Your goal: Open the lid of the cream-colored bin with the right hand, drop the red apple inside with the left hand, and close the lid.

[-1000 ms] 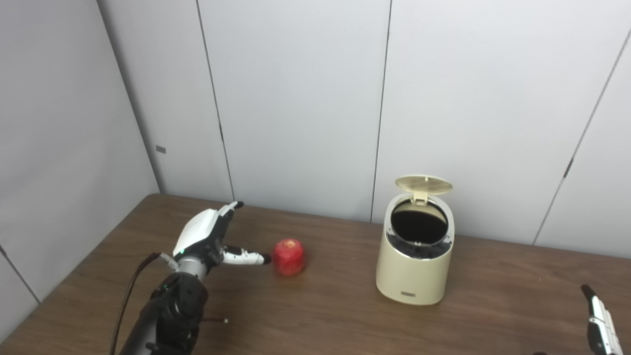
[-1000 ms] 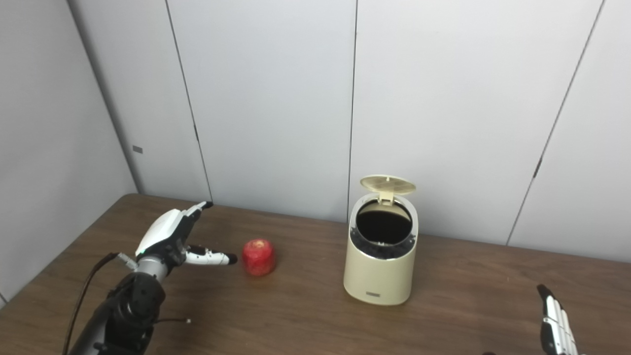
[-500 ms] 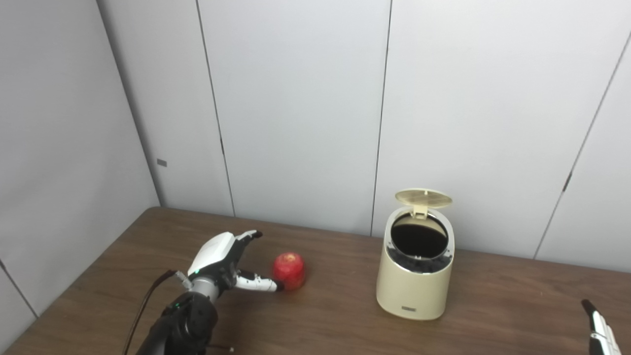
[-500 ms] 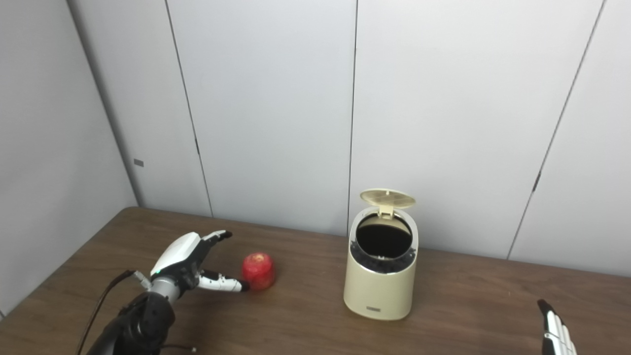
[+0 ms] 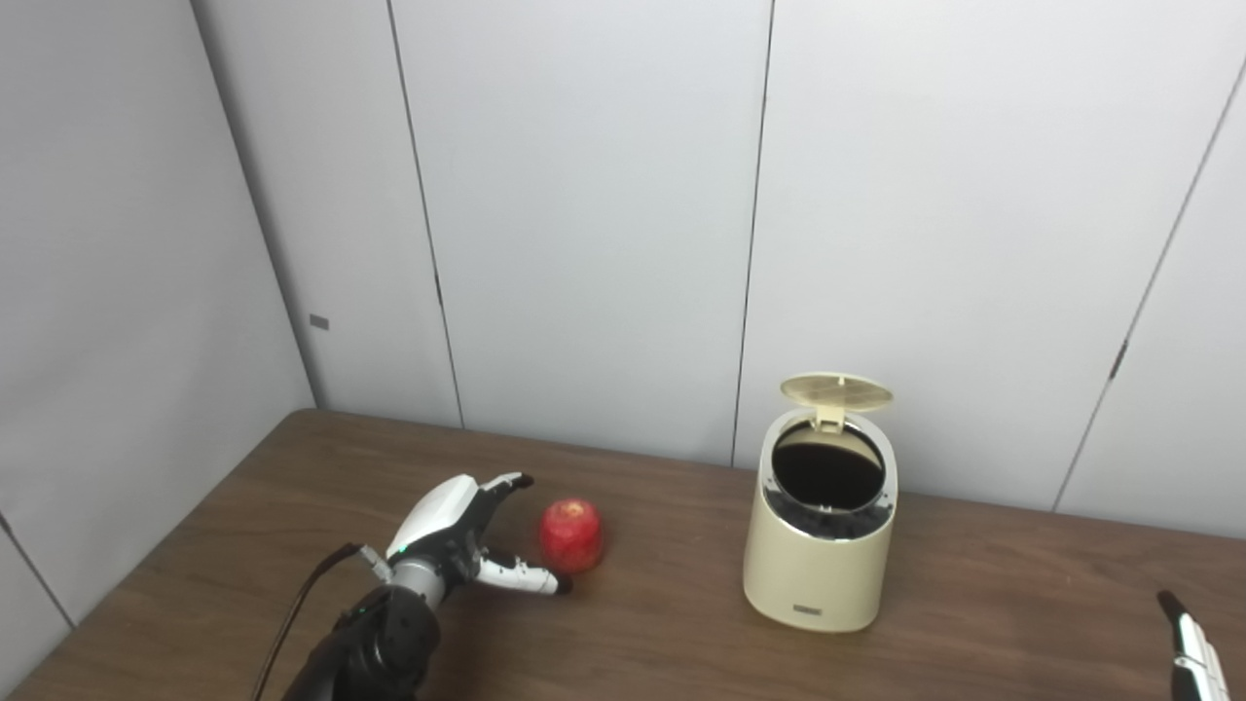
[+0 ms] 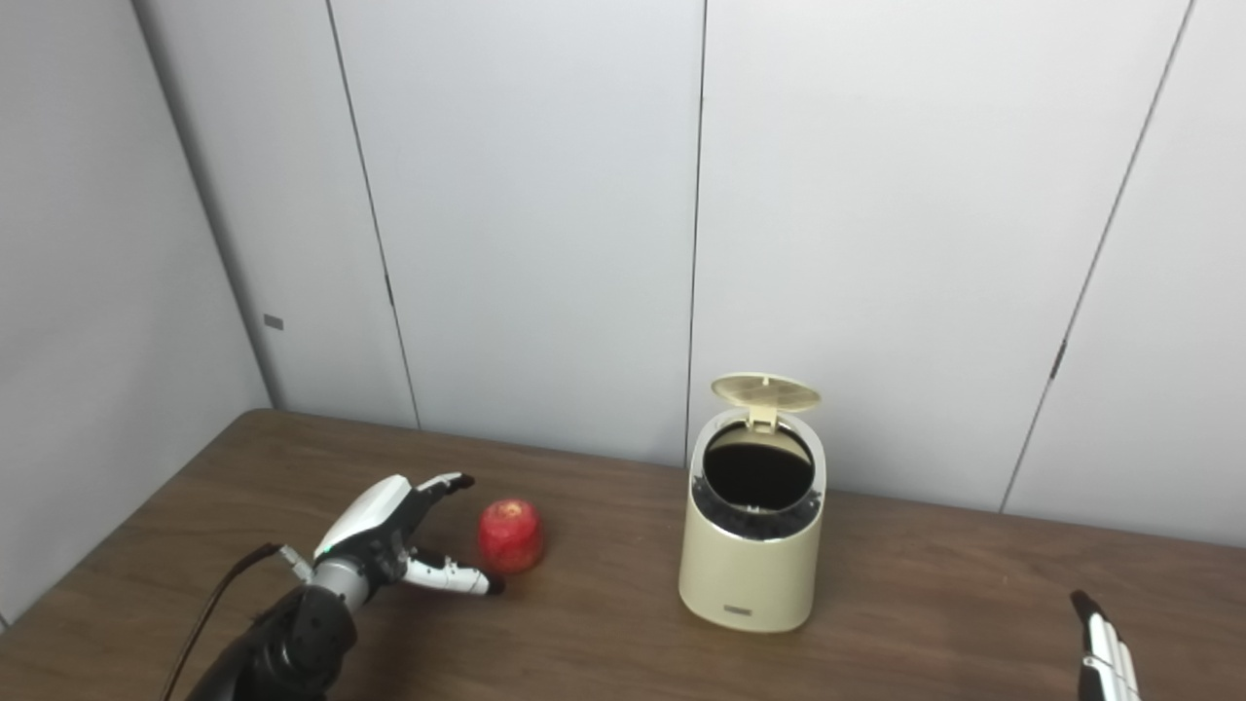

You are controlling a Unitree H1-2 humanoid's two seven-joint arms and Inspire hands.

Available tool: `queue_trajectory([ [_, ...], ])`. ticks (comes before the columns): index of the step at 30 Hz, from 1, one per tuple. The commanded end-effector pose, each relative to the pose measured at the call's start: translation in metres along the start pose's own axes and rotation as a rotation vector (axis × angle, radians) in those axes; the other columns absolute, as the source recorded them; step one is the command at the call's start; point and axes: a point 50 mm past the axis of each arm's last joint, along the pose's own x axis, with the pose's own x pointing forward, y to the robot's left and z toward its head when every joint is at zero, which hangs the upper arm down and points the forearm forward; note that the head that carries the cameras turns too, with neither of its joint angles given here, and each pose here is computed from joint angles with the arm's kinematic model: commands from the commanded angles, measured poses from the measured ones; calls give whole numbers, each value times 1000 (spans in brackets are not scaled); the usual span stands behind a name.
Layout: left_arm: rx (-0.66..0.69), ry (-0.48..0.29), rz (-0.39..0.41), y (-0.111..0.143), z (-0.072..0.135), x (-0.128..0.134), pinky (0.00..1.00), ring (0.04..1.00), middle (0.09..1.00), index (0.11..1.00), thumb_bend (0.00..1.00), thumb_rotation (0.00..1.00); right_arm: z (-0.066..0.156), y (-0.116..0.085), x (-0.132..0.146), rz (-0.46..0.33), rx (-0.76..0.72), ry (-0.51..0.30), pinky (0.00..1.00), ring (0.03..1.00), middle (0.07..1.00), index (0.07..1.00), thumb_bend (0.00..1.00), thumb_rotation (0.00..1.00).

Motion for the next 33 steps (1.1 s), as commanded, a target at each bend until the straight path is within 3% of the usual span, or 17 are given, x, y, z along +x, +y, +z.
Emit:
queue_trajectory([
  [1,-7,-44,58,22,18,10,938,964,946,933,1000,300,-25,-3,-14,40,-58,56,942,1000,1000,1000,852,961],
  [4,-24,-50,56,23,20,12,881,977,953,935,1000,285,-24,-3,-15,40,-61,55,926,998,1000,1000,852,964],
  [13,-11,-53,51,25,25,22,889,978,956,926,1000,268,-23,-1,-16,54,-59,58,999,1000,1000,1000,847,963],
  [17,12,-59,52,28,29,27,805,937,937,915,1000,268,-23,0,-16,58,-59,58,1000,1000,1000,1000,842,961],
  [22,22,-64,49,30,34,32,904,924,930,908,1000,280,-22,1,-16,58,-59,66,1000,1000,1000,1000,855,964],
  [26,24,-68,47,30,36,33,771,921,926,898,1000,267,-21,1,-16,56,-64,67,1000,1000,1000,1000,863,974],
  [33,18,-86,44,26,37,33,733,888,898,876,1000,245,-21,3,-16,57,-68,72,1000,1000,1000,1000,885,994],
])
